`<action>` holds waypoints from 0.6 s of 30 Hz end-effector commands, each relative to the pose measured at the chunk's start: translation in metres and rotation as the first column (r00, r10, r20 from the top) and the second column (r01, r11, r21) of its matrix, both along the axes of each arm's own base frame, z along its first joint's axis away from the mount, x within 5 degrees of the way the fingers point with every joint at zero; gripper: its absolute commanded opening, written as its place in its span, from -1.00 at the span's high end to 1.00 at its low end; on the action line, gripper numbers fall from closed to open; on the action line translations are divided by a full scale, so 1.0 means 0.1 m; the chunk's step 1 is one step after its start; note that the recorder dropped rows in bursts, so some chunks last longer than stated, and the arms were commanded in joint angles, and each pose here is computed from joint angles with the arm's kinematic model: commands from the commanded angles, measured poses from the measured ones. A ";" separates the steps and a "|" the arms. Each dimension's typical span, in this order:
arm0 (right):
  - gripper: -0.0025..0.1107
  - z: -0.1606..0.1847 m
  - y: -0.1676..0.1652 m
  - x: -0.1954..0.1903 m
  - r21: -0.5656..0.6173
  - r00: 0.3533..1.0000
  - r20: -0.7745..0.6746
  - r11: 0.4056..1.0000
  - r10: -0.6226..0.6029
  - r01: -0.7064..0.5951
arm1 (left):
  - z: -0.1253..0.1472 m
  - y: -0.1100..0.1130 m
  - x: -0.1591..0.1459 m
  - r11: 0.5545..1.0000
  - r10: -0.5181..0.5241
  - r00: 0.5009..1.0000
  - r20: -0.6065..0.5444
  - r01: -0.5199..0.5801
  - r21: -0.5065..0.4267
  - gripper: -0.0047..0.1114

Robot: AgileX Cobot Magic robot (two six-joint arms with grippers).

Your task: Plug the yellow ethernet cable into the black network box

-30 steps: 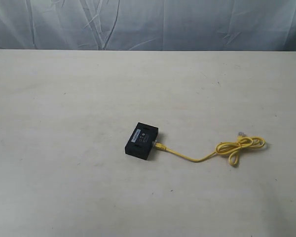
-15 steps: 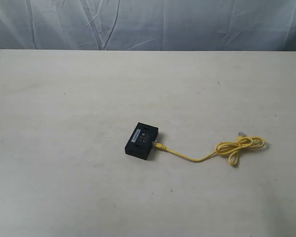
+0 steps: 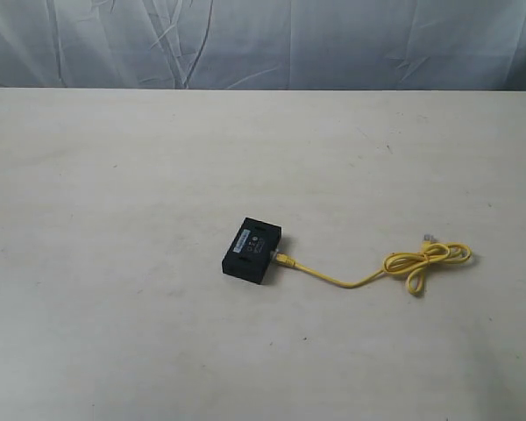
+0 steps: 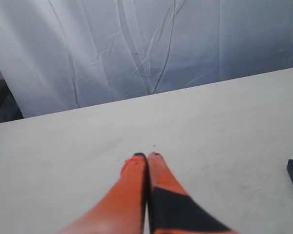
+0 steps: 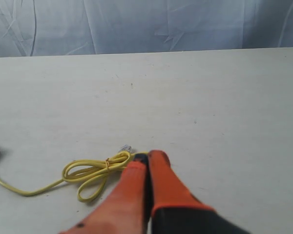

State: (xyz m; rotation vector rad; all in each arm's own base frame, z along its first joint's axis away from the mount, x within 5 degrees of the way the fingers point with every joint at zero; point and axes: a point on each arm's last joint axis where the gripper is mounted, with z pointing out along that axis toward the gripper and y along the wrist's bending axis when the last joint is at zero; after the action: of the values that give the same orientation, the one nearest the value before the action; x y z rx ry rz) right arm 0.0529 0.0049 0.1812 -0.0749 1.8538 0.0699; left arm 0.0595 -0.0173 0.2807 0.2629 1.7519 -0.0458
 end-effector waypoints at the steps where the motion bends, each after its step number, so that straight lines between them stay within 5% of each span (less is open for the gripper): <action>1: 0.96 0.00 0.00 0.00 0.002 1.000 0.019 1.000 -0.005 0.005 | -0.34 0.03 -0.06 1.000 0.018 0.996 0.089 -0.018 0.007 0.92; 11: 0.96 0.00 0.00 0.00 0.002 1.000 0.019 1.000 -0.005 0.005 | -0.90 0.06 -0.04 0.998 0.039 0.999 0.024 -0.041 0.057 0.92; 18: 0.96 0.00 0.00 0.00 0.002 1.000 0.019 1.000 -0.005 0.005 | -0.90 0.11 -0.03 0.994 0.102 0.994 0.034 -0.103 0.041 0.92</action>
State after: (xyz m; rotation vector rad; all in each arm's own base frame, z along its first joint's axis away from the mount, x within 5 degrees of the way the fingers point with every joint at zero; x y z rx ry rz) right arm 0.0529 0.0049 0.1812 -0.0749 1.8538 0.0699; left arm 0.0566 -0.0086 0.1907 0.2530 1.7376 0.0678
